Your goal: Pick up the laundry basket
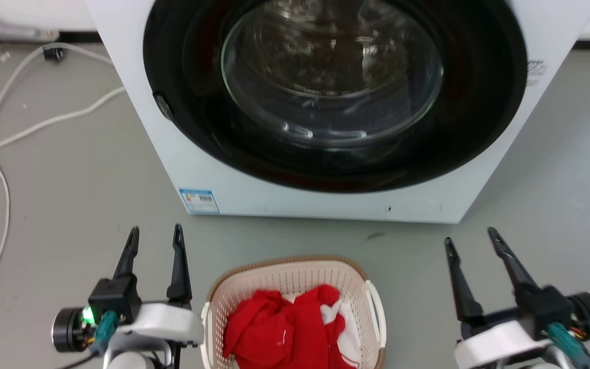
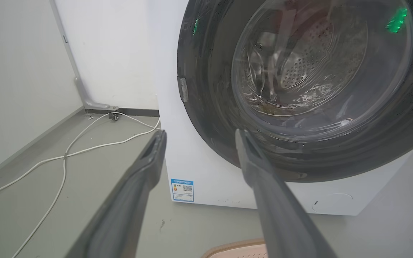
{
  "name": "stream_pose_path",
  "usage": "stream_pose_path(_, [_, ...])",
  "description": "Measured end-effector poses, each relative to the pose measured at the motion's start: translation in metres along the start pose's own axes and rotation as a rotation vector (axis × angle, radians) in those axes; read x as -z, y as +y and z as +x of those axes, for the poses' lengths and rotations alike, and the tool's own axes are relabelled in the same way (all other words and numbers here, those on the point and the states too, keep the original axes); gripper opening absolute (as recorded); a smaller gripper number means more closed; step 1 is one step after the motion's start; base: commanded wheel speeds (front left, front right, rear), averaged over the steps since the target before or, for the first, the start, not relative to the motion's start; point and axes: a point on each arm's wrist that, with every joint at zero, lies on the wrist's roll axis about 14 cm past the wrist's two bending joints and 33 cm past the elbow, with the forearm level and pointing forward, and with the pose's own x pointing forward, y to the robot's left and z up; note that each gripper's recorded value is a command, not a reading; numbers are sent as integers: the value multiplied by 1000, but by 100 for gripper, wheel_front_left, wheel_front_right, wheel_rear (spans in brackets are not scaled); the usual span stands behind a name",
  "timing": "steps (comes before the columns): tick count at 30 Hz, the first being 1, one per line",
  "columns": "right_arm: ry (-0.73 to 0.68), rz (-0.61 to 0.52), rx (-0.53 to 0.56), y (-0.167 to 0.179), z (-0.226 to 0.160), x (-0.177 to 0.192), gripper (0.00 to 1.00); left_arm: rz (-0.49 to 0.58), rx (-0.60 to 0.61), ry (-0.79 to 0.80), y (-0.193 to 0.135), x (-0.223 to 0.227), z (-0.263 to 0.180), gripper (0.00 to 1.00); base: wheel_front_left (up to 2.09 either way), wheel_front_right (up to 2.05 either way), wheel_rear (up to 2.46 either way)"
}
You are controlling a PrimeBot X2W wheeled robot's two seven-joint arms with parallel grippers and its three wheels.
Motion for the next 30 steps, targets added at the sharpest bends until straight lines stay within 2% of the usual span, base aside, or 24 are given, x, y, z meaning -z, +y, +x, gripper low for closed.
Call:
stream_pose_path(6, [111,-30,-87,19,31,42,100,-13,-15,145,7,51,19,100,0,0,0])
stream_pose_path(7, [185,-36,-121,26,41,70,100,-9,-14,216,9,77,29,100,0,0,0])
stream_pose_path(10, [266,-38,-156,33,48,101,100,-5,-21,312,13,110,31,100,0,0,0])
stream_pose_path(19, [507,-40,-251,52,43,185,100,4,-35,553,24,189,21,100,0,0,0])
stream_pose_path(30, [702,-53,-336,61,37,252,100,-2,-45,770,32,250,-3,100,0,0,0])
